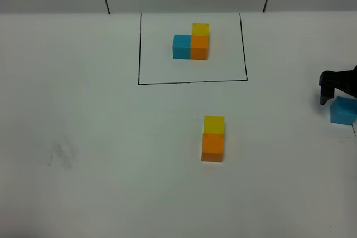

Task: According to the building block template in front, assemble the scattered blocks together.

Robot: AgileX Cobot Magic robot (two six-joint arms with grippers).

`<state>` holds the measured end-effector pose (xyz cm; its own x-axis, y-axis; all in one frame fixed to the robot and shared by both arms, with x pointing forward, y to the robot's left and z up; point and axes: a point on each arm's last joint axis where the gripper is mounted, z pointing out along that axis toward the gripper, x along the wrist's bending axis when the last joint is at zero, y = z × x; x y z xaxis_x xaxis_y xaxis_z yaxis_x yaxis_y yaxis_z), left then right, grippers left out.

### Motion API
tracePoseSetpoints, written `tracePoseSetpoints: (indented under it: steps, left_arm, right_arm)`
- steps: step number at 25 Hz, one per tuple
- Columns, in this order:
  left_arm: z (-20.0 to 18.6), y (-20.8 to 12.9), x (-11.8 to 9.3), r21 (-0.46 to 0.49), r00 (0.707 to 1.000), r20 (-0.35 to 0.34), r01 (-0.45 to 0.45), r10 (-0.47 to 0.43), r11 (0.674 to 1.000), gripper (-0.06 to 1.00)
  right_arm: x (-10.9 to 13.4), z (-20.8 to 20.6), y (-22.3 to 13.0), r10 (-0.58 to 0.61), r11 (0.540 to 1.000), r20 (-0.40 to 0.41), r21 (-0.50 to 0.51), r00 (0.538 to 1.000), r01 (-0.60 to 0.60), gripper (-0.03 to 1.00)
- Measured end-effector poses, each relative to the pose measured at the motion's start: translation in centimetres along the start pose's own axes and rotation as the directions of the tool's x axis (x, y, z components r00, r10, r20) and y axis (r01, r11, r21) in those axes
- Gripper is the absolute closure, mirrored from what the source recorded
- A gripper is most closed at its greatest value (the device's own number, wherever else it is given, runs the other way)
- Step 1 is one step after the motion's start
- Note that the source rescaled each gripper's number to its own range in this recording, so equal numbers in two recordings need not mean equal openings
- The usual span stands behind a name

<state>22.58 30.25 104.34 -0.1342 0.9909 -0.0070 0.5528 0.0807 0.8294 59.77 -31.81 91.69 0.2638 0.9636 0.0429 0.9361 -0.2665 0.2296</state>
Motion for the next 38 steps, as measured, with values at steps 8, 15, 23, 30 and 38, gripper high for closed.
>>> tracePoseSetpoints:
  steps: [8,15,23,30,38]
  left_arm:
    - [0.0,0.0,0.0,0.0,1.0,0.0,0.001,-0.001,1.0,0.54]
    - [0.0,0.0,0.0,0.0,1.0,0.0,0.002,-0.002,1.0,0.54]
    - [0.0,0.0,0.0,0.0,1.0,0.0,0.004,-0.004,1.0,0.54]
    - [0.0,0.0,0.0,0.0,1.0,0.0,0.003,-0.003,1.0,0.54]
    - [0.0,0.0,0.0,0.0,1.0,0.0,0.003,-0.003,1.0,0.54]
  right_arm:
    - [0.0,1.9,-0.1,-0.003,1.0,0.007,0.016,1.0,0.003,-0.03]
    - [0.0,2.4,0.0,-0.006,1.0,0.008,0.008,1.0,0.006,0.11]
    - [-0.1,2.4,-0.2,0.013,1.0,0.014,0.026,1.0,-0.014,0.77]
    - [0.4,0.5,-0.6,-0.162,0.982,0.016,0.102,0.987,0.159,0.77]
    - [10.3,-7.5,-0.6,-0.731,0.682,-0.035,-0.045,0.681,0.73,0.77]
